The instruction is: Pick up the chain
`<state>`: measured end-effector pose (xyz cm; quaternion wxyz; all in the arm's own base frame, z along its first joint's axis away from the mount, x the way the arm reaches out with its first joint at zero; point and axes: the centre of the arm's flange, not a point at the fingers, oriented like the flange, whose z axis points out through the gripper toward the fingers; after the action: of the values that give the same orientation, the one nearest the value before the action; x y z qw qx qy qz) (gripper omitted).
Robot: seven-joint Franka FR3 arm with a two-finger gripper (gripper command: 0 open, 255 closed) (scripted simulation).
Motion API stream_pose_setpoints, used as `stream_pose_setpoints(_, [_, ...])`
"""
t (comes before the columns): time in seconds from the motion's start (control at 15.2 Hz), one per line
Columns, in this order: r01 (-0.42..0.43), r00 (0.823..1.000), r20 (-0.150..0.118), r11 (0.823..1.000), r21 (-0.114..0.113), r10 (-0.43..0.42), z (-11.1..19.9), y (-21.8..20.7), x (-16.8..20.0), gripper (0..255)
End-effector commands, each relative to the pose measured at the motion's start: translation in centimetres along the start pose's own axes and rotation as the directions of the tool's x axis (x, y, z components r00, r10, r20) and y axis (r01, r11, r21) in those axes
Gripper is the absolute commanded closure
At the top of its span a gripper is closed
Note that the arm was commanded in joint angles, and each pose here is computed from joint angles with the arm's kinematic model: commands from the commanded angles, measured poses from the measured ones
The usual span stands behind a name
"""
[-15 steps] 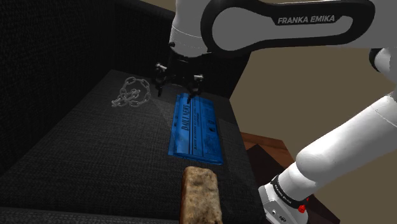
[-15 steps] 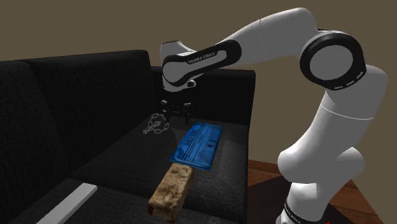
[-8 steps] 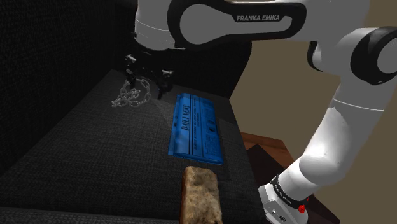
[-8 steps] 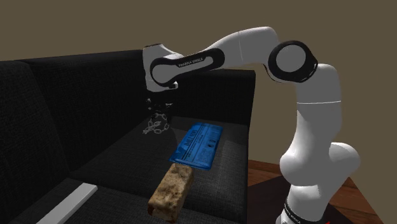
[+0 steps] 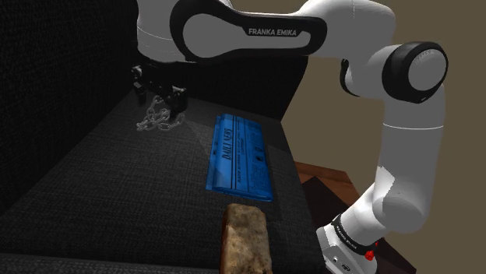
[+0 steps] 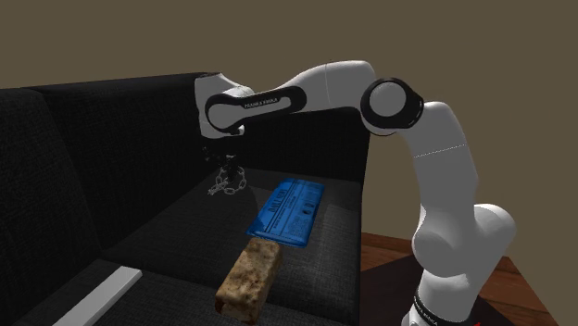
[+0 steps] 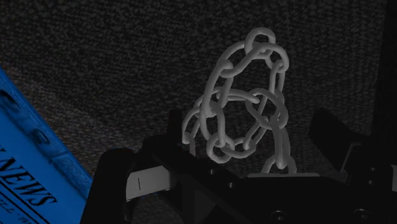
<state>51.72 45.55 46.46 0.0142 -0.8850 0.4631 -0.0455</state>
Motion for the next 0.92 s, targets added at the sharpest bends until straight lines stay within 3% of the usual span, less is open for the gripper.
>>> stream_pose_setpoints(0.0, [-0.002, 1.0, 0.0, 1.0, 0.0, 0.002, 1.0, 0.0, -0.1, 0])
stream_pose_setpoints(0.26, [-0.002, 1.0, 0.0, 1.0, 0.0, 0.002, 2.4, 0.1, -0.2, 0])
stream_pose_setpoints(0.33, [-0.002, 1.0, 0.0, 1.0, 0.0, 0.002, 2.4, 0.1, -0.2, 255])
stream_pose_setpoints(0.86, [-0.002, 1.0, 0.0, 1.0, 0.001, 0.002, 2.5, 0.2, -0.2, 255])
